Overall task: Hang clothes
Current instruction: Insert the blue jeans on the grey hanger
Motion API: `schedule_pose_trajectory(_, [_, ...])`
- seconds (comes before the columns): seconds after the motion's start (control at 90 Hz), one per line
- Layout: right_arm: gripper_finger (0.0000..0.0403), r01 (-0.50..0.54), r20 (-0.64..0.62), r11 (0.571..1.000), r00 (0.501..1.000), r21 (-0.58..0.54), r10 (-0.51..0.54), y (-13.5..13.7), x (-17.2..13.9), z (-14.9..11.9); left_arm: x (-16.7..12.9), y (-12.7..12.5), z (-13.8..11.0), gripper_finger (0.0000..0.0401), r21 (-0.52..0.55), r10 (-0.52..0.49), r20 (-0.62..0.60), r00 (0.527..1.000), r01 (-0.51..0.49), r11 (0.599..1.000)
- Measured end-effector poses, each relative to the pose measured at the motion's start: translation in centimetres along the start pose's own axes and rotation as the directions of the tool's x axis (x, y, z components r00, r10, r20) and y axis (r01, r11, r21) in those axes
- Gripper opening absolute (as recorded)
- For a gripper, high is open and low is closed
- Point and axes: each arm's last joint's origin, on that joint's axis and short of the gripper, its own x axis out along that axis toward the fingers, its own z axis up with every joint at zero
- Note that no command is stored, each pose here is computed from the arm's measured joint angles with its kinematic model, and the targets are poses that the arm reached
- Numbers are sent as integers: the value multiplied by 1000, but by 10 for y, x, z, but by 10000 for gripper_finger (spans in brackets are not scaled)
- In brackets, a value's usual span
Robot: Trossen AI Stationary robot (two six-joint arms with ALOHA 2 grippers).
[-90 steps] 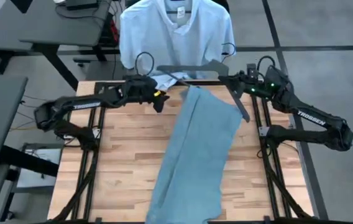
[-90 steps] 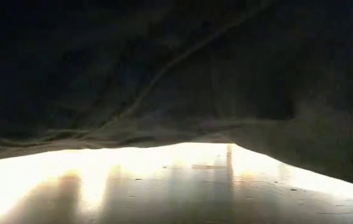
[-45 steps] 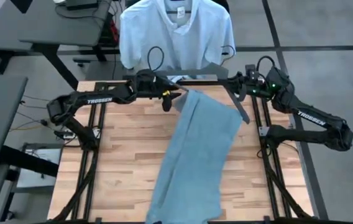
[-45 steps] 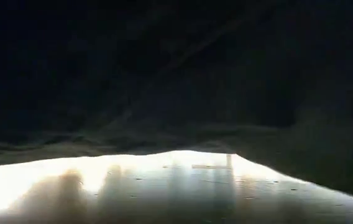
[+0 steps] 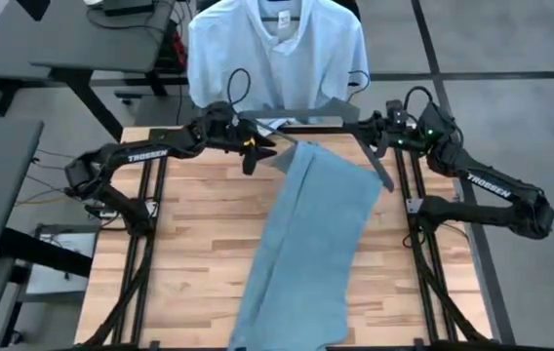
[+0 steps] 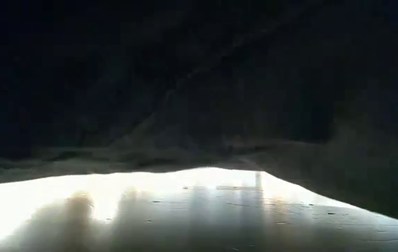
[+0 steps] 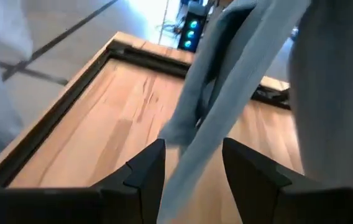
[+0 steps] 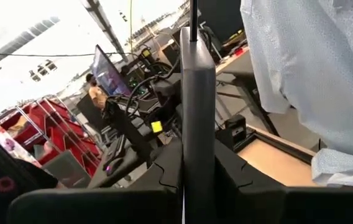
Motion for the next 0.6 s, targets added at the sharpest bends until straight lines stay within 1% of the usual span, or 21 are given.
schedule_pose_trajectory(0.078, [28, -8, 11, 1000, 1000, -7, 8, 1, 0, 1, 1, 6, -22, 144, -81, 18, 11, 1000, -17, 997])
schedule_pose_trajectory(0.133, [28, -11, 15, 1000, 1000, -10, 11, 1, 0, 2, 1, 7, -29, 144, -100, -9, 75, 997, 17, 995])
schedule_pose_trajectory(0.2, [28, -10, 14, 1000, 1000, -10, 11, 1, 0, 1, 0, 3, -28, 144, -56, -53, 191, 980, 65, 996])
schedule_pose_trajectory(0.256, [28, -9, 13, 1000, 1000, -7, 10, 1, 0, 1, -1, 0, -24, 144, -17, -72, 248, 966, 79, 997])
schedule_pose_trajectory(0.367, [28, -10, 15, 1000, 1000, -5, 10, 1, 0, 2, 1, 0, -22, 144, 30, -71, 242, 968, 66, 997])
schedule_pose_trajectory(0.489, [28, -13, 10, 1000, 1000, -3, 13, 2, 0, 1, 2, -6, -9, 144, 127, -87, 271, 959, 54, 990])
schedule_pose_trajectory(0.6, [28, -19, 11, 1000, 1000, -4, 19, 2, 1, 1, 4, -12, 1, 144, 171, -87, 280, 956, 39, 984])
